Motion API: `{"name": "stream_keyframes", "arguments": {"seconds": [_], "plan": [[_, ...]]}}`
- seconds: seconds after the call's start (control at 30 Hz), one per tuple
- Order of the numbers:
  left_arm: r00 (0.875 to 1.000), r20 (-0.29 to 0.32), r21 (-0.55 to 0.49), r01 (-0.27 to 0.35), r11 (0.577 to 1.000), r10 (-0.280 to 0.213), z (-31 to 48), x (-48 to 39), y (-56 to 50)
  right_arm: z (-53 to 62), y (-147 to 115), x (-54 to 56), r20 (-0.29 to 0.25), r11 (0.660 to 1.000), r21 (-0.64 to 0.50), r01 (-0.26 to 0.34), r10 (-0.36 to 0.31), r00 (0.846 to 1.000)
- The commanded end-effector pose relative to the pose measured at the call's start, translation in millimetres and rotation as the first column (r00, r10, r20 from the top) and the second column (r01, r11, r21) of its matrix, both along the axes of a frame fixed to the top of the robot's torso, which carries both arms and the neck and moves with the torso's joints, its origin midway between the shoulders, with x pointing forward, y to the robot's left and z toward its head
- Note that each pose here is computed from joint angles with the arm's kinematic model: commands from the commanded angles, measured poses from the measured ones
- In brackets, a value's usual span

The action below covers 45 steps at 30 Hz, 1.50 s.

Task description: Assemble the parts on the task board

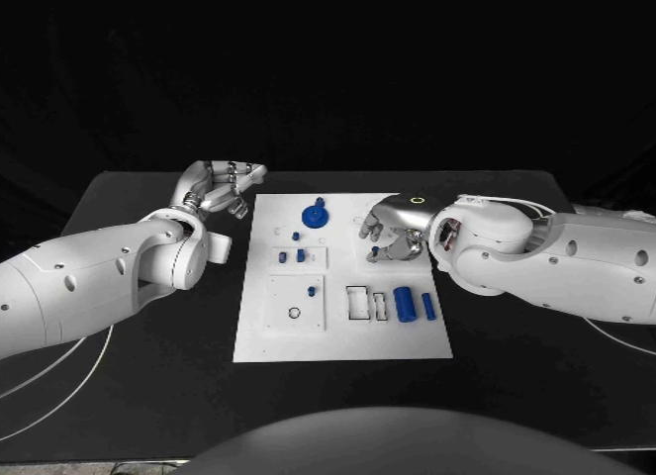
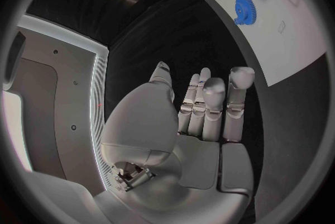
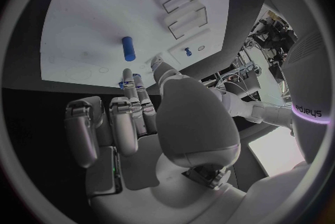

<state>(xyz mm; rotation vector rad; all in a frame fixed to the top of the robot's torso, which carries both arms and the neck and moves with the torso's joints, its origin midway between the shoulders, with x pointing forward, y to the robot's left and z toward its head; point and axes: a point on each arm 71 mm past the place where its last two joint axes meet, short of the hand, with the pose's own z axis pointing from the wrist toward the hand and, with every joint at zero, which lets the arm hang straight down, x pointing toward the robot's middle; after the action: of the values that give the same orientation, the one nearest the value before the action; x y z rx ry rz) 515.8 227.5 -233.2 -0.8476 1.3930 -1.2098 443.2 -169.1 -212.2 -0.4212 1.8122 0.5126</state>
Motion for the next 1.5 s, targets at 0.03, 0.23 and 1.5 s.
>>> {"name": "stream_keyframes", "arguments": {"seconds": [0.03,0.23,1.5], "plan": [[1.0,0.002,-0.009,0.019,1.0,-0.019,0.3,-0.4,-2.1,-3.0,-0.7,2.2,0.037,0.996,-0.09,0.016,-0.013,0.999],[1.0,0.001,-0.009,0.019,1.0,-0.019,0.1,-0.6,-2.0,-5.4,3.2,3.4,0.037,0.993,-0.117,0.02,-0.016,0.999],[1.0,0.001,-0.009,0.018,1.0,-0.018,0.1,-0.9,-1.8,-24.6,5.7,6.2,-0.03,0.965,-0.254,0.07,-0.08,0.996]]}}
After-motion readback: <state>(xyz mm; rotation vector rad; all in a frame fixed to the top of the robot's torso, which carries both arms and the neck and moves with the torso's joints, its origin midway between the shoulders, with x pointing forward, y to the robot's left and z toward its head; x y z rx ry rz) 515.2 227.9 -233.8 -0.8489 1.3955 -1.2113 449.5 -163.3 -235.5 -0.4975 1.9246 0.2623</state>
